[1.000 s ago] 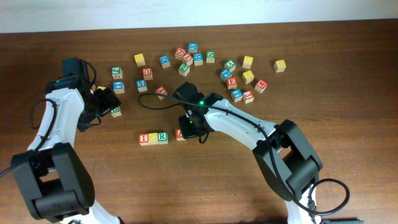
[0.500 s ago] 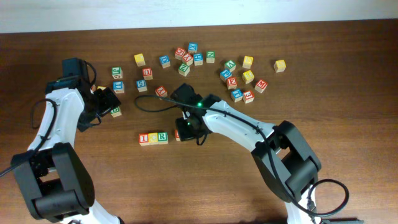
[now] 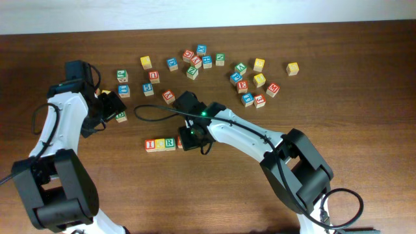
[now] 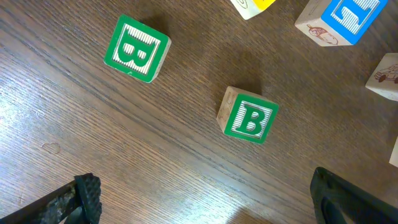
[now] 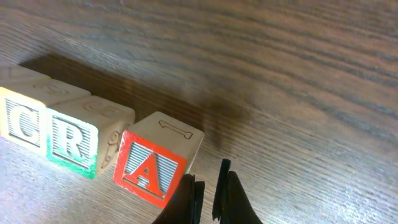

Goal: Spell out ICRA
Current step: 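Push the A block left against the R block with the right gripper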

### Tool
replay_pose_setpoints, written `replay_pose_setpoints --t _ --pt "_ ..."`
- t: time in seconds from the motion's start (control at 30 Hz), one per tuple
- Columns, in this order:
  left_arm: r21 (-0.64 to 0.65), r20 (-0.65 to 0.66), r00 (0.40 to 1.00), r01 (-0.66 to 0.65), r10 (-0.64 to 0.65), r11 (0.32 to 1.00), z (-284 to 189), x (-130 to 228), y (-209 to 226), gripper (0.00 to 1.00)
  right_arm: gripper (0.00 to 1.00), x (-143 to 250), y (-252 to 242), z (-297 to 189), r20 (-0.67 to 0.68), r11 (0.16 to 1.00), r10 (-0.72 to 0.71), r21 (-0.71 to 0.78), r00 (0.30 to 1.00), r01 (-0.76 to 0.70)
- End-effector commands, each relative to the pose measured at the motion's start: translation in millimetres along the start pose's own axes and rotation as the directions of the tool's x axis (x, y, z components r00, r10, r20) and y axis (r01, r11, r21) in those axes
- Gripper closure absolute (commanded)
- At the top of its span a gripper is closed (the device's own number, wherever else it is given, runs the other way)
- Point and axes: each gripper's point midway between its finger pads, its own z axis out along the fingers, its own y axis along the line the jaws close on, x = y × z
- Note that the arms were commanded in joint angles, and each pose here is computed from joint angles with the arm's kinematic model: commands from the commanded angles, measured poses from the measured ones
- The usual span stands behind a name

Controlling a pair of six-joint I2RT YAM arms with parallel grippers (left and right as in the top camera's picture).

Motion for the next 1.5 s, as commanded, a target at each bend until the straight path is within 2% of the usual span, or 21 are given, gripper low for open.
replay_pose_setpoints --t 0.0,0.53,0.67,0.87,1.0,1.07,1.2,1.47 --pt "0.002 0.004 1.0 -0.008 0.008 1.0 -1 -2 -2 0.01 0.96 2 4 1 -0.002 1.0 -0.007 -0.011 1.0 0.007" --pt "0.002 0.004 1.0 -0.008 0.008 1.0 -1 -2 -2 0.01 0.95 0 5 2 0.022 0.999 -0.028 0.017 0.999 0.028" --pt "0.002 0.004 1.0 -0.008 0.008 1.0 -1 -2 -2 0.01 0.95 -7 -5 1 0.059 0.997 -0.03 0.079 0.998 0.026" --pt "0.002 0.004 1.0 -0.008 0.008 1.0 -1 -2 -2 0.01 0.95 -18 1 0 0.108 0.998 -0.038 0.061 0.993 0.031" --pt "0.002 0.004 1.0 -0.008 0.008 1.0 -1 -2 -2 0.01 0.95 -33 -7 -2 0.177 0.993 -0.044 0.118 0.983 0.024" --pt "0.002 0.004 1.0 -0.008 0.008 1.0 -1 -2 -2 0.01 0.95 -46 5 -4 0.227 0.997 -0.049 0.067 0.973 0.035" --pt "0.002 0.004 1.0 -0.008 0.008 1.0 -1 -2 -2 0.01 0.95 -46 21 -4 0.223 0.998 -0.053 -0.014 0.973 0.057" --pt "0.002 0.004 1.0 -0.008 0.008 1.0 -1 -2 -2 0.01 0.95 -32 21 -1 0.166 0.998 -0.053 -0.018 0.985 0.057"
